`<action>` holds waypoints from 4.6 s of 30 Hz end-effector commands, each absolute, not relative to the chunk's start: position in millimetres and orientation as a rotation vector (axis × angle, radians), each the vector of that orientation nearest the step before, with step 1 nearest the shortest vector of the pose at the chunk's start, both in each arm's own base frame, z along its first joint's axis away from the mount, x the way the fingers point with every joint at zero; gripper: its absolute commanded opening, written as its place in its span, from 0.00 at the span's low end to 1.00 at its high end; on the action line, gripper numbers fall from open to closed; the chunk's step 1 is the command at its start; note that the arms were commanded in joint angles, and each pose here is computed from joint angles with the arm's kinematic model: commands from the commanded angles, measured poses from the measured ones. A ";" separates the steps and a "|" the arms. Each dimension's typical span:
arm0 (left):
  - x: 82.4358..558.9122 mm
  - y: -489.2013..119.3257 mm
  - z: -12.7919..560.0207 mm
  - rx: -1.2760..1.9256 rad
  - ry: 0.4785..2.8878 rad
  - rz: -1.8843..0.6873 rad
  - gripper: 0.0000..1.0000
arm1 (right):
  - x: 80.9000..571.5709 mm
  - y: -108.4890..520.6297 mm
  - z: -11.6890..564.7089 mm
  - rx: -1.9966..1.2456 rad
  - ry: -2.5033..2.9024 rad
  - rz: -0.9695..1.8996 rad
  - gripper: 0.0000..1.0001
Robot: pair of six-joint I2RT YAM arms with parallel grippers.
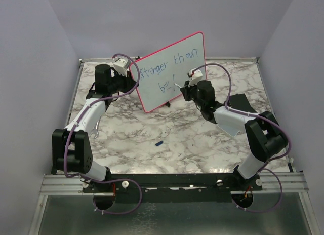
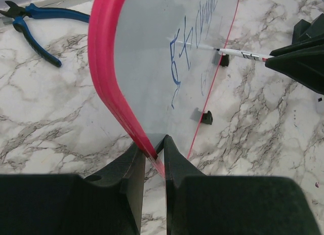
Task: Write a sentence on the whiteboard
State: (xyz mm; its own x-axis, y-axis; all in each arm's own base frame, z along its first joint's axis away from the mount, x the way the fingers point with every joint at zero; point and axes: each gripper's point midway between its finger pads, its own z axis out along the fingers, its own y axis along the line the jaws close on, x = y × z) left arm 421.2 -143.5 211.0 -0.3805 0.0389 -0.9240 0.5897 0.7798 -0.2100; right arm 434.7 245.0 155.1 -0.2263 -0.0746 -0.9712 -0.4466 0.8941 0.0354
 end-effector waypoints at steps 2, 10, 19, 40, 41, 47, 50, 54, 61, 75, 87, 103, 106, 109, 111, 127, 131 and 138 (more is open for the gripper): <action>413.8 -145.8 197.0 0.517 1.934 -0.619 0.04 | 444.7 247.3 188.6 -0.379 1.694 0.352 0.01; 413.9 -145.8 196.9 0.516 1.935 -0.619 0.04 | 441.6 248.4 198.8 -0.386 1.674 0.368 0.01; 413.4 -146.0 198.4 0.515 1.932 -0.617 0.04 | 441.3 251.0 211.4 -0.391 1.647 0.381 0.01; 415.3 -142.4 198.1 0.495 1.939 -0.596 0.03 | 420.2 252.1 185.9 -0.429 1.712 0.419 0.01; 415.3 -142.8 197.7 0.496 1.940 -0.596 0.03 | 420.5 252.7 184.2 -0.431 1.716 0.418 0.01; 415.5 -142.4 197.2 0.496 1.942 -0.596 0.03 | 420.0 259.8 176.8 -0.466 1.731 0.444 0.01; 415.4 -142.7 197.5 0.497 1.940 -0.595 0.03 | 421.5 259.9 172.5 -0.469 1.742 0.439 0.01; 415.1 -142.5 196.7 0.498 1.943 -0.596 0.03 | 424.4 260.0 170.4 -0.467 1.748 0.428 0.01; 415.0 -142.3 196.3 0.501 1.944 -0.594 0.03 | 432.7 257.5 168.0 -0.444 1.753 0.393 0.01; 414.8 -142.0 196.5 0.509 1.942 -0.587 0.03 | 443.2 247.6 166.0 -0.389 1.764 0.322 0.01; 414.6 -141.2 196.6 0.506 1.946 -0.583 0.03 | 447.8 236.3 169.8 -0.344 1.761 0.260 0.01; 416.9 -138.2 196.8 0.469 1.959 -0.570 0.19 | 431.9 232.0 187.0 -0.342 1.716 0.298 0.01; 417.2 -137.0 196.6 0.464 1.961 -0.564 0.27 | 429.8 228.7 188.5 -0.333 1.716 0.289 0.01; 417.0 -136.9 196.6 0.463 1.961 -0.561 0.33 | 427.2 226.8 189.4 -0.329 1.714 0.291 0.01; 417.3 -136.6 196.1 0.460 1.963 -0.562 0.34 | 426.5 225.5 189.9 -0.326 1.714 0.288 0.01; 413.7 -136.3 203.7 0.451 1.948 -0.564 0.60 | 420.2 222.8 194.3 -0.316 1.715 0.301 0.01; 410.4 -136.2 205.4 0.445 1.946 -0.566 0.72 | 418.6 222.8 194.7 -0.325 1.714 0.305 0.01; 404.0 -130.3 201.7 0.401 1.962 -0.545 0.75 | 421.0 221.1 196.4 -0.338 1.709 0.330 0.01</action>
State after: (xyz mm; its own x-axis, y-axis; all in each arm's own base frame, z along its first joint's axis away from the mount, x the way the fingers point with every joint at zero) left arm 408.9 -135.5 198.4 -0.4282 0.0588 -0.9018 0.5356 0.8203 -0.2008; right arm 423.1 223.6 191.8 -0.1625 -0.0523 -0.9853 -0.3875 0.9217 0.0150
